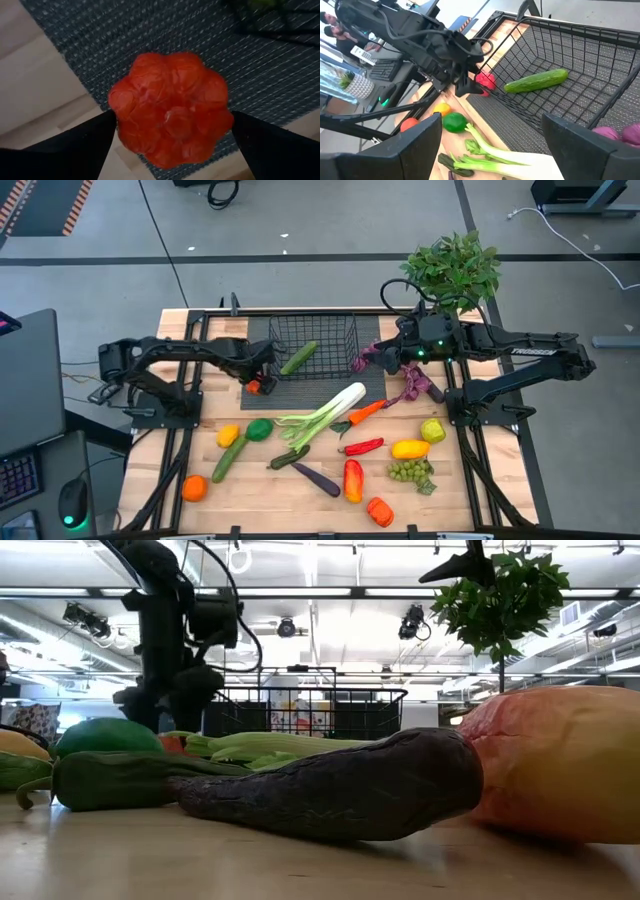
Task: Build produce basket
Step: Put the top squash into the wire basket
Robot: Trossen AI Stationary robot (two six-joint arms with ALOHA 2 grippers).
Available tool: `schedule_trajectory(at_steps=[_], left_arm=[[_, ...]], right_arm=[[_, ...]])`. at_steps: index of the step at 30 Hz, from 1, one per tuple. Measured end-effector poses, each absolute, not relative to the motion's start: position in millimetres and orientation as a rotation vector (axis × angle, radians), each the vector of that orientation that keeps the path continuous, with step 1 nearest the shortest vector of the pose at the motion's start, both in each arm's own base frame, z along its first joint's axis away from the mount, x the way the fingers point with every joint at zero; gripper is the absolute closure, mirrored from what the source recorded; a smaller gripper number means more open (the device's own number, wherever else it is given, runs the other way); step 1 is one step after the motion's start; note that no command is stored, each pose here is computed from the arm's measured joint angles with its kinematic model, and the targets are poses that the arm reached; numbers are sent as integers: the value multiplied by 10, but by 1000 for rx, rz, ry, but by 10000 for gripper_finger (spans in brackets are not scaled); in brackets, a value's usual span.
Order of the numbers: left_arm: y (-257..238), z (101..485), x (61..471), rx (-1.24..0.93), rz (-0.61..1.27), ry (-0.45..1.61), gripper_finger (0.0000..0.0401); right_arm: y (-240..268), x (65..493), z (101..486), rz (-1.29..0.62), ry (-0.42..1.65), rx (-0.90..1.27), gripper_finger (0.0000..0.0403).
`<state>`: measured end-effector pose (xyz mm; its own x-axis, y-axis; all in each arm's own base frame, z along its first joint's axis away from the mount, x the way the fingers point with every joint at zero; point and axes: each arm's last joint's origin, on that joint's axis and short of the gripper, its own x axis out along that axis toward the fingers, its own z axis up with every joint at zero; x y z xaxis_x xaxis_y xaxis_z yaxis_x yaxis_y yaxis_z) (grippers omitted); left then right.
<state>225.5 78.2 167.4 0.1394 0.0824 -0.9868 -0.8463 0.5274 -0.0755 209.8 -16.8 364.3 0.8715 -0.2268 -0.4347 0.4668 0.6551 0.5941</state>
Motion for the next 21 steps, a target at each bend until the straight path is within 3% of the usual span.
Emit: schedule_trajectory(at_steps=[5,9,14,21], left_arm=[[757,1550,2301,-740,787,1311,4],[700,1550,2305,-734,744,1340,27],[645,1662,2262,-724,722,1321,76],[602,2087,2151,-750,734,1297,77]], right_arm=[[-168,2098,3643,-403,337,770,59],[-168,2098,3644,-403,336,771,59],[-168,2098,3644,-403,336,770,59],[-168,2098,3644,-402,337,767,59]])
